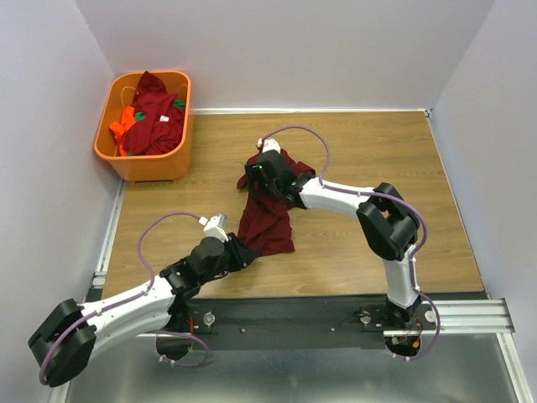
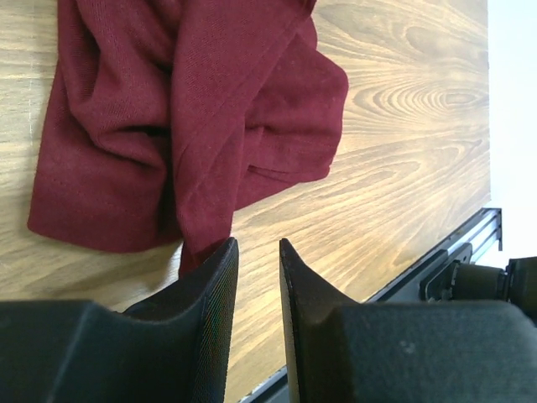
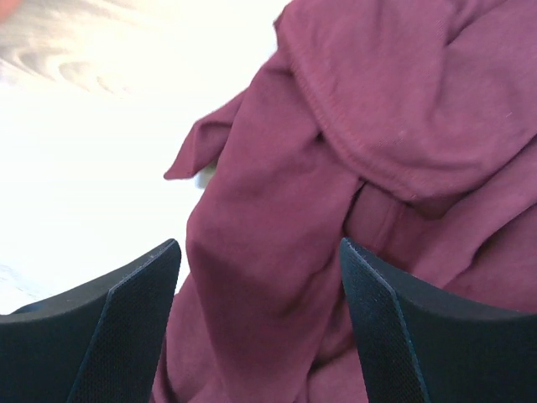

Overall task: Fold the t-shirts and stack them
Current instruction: Flatten the tshirt out

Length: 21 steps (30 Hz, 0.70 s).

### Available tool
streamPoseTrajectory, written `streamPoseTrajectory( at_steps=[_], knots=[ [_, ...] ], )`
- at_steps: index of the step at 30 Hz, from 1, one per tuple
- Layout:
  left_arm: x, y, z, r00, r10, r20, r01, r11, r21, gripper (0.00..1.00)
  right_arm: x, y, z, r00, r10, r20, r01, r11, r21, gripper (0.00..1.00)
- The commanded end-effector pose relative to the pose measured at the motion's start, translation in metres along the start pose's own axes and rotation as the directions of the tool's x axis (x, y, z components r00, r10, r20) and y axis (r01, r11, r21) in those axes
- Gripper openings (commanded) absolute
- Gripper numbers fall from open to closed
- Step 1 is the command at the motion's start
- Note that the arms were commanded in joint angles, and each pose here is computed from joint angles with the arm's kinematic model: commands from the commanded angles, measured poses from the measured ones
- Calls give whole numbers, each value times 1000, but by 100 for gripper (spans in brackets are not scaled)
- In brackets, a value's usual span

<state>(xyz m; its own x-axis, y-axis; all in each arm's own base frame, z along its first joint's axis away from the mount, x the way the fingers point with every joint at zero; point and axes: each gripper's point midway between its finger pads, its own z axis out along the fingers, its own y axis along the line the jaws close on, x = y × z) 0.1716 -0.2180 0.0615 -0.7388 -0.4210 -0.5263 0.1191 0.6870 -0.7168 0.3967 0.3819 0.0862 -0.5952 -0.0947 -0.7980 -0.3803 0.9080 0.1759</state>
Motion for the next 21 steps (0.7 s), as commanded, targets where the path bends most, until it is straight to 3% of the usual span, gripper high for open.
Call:
streamPoseTrajectory(
  at_steps=[1,7,11,21],
  knots=[
    [-4,10,-4,999,-14,36,16,998,-53,34,5,-4,6,998,-64,-8,64,995,82,82],
    [-16,13,-13,997,-5,80,13,995,-95,45,9,-2,11,993,-113,-19,114,989,99,82],
    [-22,10,-16,994,-18,107,28,996,-90,46,11,3,13,989,-146,-26,148,983,109,83],
    [-13,19,-2,999,16,48,-6,982,-186,46,13,2,13,984,-173,-38,176,976,127,83]
  ],
)
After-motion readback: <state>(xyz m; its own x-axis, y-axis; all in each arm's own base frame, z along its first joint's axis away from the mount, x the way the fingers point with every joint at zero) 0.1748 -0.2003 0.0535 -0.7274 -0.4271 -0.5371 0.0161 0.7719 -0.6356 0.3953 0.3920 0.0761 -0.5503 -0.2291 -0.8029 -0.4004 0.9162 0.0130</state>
